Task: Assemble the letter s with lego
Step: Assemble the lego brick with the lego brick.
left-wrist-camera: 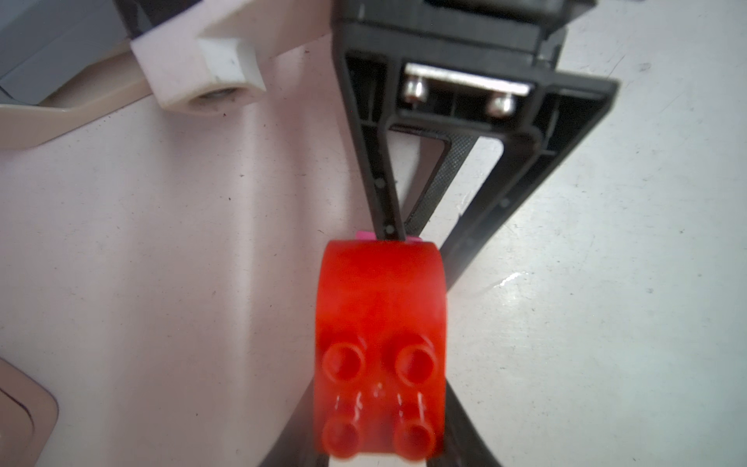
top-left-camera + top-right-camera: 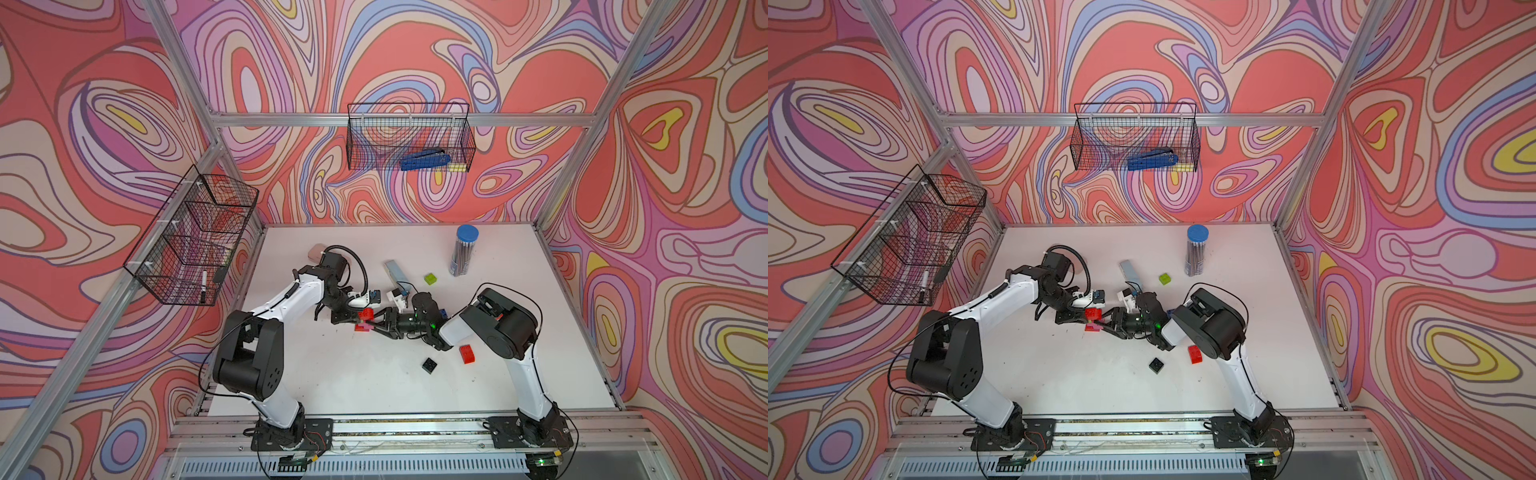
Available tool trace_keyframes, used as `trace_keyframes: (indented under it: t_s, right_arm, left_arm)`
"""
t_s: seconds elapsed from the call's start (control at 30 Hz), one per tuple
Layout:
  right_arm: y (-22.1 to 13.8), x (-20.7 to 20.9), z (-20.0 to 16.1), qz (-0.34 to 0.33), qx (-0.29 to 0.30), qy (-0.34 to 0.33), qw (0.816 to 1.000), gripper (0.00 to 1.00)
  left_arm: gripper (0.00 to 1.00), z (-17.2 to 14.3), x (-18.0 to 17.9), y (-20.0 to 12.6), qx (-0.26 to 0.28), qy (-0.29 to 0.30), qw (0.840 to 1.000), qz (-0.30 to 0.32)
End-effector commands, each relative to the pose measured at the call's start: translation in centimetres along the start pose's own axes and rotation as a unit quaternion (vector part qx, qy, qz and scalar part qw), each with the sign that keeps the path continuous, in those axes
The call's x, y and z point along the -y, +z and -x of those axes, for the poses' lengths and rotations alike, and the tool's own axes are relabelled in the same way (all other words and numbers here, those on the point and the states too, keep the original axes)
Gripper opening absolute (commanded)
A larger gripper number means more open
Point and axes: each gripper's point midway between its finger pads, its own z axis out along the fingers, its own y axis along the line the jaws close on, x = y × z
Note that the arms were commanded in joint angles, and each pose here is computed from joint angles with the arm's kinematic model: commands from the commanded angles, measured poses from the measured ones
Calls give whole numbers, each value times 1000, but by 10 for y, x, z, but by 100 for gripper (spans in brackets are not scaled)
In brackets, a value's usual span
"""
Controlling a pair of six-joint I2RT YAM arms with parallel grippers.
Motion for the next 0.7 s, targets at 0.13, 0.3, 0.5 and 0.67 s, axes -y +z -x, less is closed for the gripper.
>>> trace_keyframes:
  t_s: [0.13,0.3,0.5,0.67]
  right_arm:
    - [-10,64,-14,-83,-3,71,994,57]
    - [-10,64,-14,-83,-4,71,994,57]
    - [-10,65,-14,-86,-3,73,994,57]
    - [-9,64,-13,-86,-4,71,994,57]
  left_arm:
    - [20,-23,17,4,-42,-1,999,-33]
    - [20,-22,17,0,-40,-1,999,-33]
    - [20,-20,18,-2,-34,0,999,-30]
    - [20,-23,13,6,-40,-4,999,-26]
